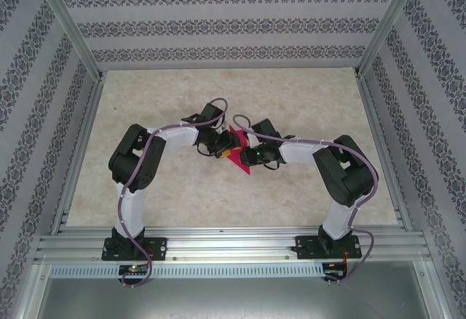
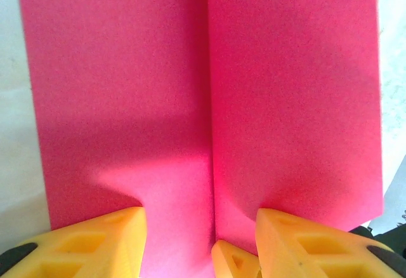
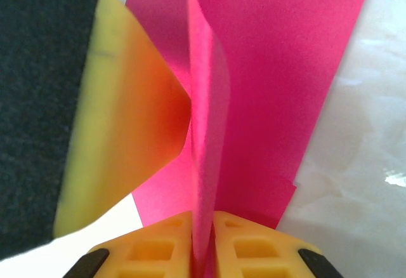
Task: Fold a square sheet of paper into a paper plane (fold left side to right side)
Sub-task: Fourth fold the wing at the center of the table.
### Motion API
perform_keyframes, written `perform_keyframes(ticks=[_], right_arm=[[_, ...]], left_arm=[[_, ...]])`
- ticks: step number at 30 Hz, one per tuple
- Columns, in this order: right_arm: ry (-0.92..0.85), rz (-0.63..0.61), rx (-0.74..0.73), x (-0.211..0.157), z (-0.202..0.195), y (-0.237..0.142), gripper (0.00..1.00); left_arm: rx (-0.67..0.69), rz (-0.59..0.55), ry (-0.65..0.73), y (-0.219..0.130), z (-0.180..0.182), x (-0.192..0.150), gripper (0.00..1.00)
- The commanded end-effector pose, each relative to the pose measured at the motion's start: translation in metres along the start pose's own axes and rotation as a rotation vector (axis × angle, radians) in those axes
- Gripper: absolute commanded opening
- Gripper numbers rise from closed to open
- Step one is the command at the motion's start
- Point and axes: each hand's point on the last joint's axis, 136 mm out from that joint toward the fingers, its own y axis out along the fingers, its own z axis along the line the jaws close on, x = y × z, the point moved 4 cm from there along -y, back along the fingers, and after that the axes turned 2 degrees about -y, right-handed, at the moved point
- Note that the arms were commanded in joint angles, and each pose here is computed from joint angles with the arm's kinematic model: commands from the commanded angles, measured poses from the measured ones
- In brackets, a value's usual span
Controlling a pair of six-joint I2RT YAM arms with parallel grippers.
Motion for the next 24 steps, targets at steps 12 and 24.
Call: perform_keyframes(ticks=[12, 24], right_arm=[[0.032, -0.015, 0.036, 0.000, -0.003, 0.002, 0.23], [0.043, -0.034, 0.084, 0.002, 0.000, 0.000, 0.24]], left_arm=[[0.068, 0.009, -0.025, 0.013, 0.015, -0.002, 0.51], [0.084, 0.007, -0.027, 0.013, 0.017, -0.002, 0.51]])
